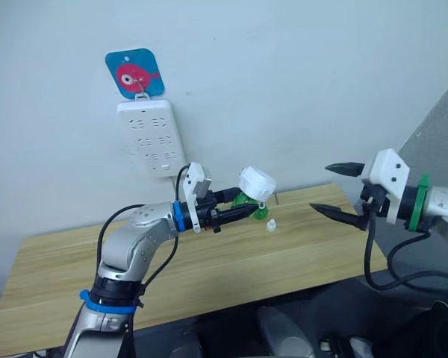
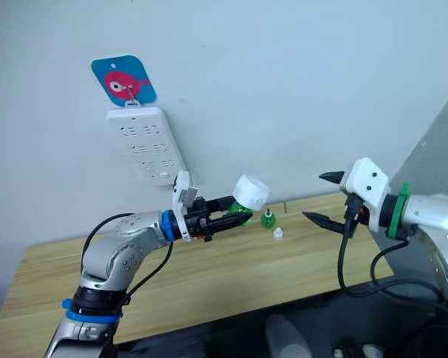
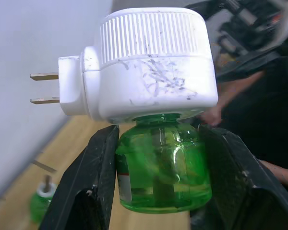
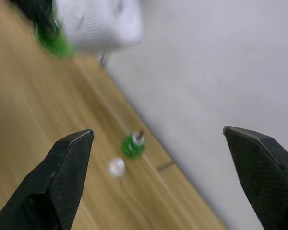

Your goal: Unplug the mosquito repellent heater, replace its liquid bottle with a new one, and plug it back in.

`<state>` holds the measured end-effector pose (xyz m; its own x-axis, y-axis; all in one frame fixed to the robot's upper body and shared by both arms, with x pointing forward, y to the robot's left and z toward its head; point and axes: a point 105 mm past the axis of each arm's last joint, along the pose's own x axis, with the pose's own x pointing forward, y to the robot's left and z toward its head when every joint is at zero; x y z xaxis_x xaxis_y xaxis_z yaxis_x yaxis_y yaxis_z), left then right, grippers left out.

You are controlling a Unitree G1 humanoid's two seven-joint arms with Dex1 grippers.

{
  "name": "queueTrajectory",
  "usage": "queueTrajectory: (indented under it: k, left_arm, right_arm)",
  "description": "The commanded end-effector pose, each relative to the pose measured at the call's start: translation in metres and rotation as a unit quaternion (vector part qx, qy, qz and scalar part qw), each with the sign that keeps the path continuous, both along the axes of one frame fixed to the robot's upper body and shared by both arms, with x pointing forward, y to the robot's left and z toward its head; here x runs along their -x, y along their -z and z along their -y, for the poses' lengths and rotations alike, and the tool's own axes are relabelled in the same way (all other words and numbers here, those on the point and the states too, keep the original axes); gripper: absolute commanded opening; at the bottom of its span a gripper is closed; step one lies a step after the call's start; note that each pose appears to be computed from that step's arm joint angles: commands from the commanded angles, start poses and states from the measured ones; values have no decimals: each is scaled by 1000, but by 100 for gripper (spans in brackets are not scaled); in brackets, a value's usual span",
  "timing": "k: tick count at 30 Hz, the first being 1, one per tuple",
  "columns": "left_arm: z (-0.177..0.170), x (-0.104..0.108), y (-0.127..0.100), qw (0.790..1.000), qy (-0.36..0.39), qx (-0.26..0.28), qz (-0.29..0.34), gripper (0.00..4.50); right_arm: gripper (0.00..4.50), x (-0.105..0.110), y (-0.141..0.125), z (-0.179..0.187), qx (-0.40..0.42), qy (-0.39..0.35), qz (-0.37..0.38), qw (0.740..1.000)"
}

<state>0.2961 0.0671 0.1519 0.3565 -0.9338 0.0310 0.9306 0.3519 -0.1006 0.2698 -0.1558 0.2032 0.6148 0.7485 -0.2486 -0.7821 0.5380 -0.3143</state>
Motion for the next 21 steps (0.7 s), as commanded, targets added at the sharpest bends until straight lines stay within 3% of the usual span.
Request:
queueTrajectory:
  k: [1, 5, 11, 21]
  left_arm:
    - [6, 3, -19, 997, -13, 19, 71, 230]
    - [8, -1, -28, 991, -39, 35, 123, 230]
    - [10, 2, -31, 984, -53, 46, 162, 230]
    - [12, -2, -37, 975, -84, 62, 194, 230]
  right_arm:
    - [450, 13, -12, -18, -95, 25, -28, 995]
    - [450, 14, -12, -40, -217, 64, -75, 971]
    - [450, 13, -16, -63, -324, 68, -130, 935]
    - [450, 6, -25, -83, -349, 55, -151, 923]
